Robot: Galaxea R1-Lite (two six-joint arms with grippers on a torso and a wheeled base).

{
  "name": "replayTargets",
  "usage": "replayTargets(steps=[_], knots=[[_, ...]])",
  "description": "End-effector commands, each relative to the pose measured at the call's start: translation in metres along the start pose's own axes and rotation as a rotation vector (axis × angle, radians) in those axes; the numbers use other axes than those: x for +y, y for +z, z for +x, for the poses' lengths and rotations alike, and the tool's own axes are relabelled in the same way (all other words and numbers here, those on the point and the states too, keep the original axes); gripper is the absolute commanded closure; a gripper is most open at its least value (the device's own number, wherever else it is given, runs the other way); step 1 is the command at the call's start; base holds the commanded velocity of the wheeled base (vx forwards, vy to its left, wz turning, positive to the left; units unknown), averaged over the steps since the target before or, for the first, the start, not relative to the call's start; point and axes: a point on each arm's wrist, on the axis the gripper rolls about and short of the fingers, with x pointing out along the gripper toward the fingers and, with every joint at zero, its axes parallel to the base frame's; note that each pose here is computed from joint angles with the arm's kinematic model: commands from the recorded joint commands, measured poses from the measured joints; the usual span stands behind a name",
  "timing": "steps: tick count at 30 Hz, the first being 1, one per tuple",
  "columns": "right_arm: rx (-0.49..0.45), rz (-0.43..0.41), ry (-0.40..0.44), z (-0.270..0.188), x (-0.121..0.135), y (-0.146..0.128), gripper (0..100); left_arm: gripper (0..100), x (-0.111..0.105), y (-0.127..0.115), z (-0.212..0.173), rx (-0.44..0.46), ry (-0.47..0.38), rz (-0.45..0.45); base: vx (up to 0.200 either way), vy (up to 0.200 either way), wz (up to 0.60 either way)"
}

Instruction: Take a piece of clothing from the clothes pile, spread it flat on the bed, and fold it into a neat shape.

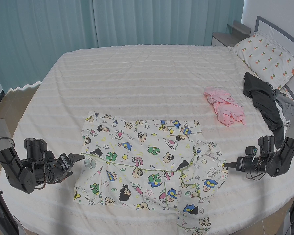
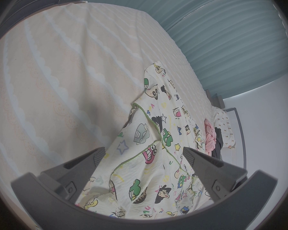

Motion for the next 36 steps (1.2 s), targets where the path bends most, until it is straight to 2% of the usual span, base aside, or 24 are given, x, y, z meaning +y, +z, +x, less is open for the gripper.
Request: replayTargets(steps=[1,5,12,24,25,33,36], knots=[[-0.004,0.010,-0.011,-0.003,-0.004,-0.001,100,0,0.001,0.000,0.001,0.003,0.003,-0.001,0.000,0.000,0.00],[-0.019,0.006,-0.014,-0.007,-0.005,0.003,100,0,0.003,-0.002,0.002,0.009,0.009,-0.003,0.000,0.000,0.00],[-0.059,0.028,-0.047,-0.015,-0.020,0.009,100,0,0.003,-0.004,0.003,0.019,0.013,0.002,0.000,0.000,0.00],[-0.069,0.036,-0.060,-0.017,-0.027,0.011,100,0,-0.002,-0.018,0.006,0.071,0.007,0.022,0.000,0.000,0.00],[-0.071,0.036,-0.061,-0.017,-0.027,0.011,0,0,-0.004,-0.021,0.005,0.080,0.003,0.028,0.000,0.000,0.00],[-0.075,0.032,-0.062,-0.018,-0.027,0.012,0,0,-0.006,-0.029,0.006,0.090,0.023,0.038,0.000,0.000,0.00],[-0.069,-0.004,-0.064,-0.018,-0.029,0.010,0,0,-0.003,-0.036,0.004,0.097,0.056,0.036,0.000,0.000,0.00]])
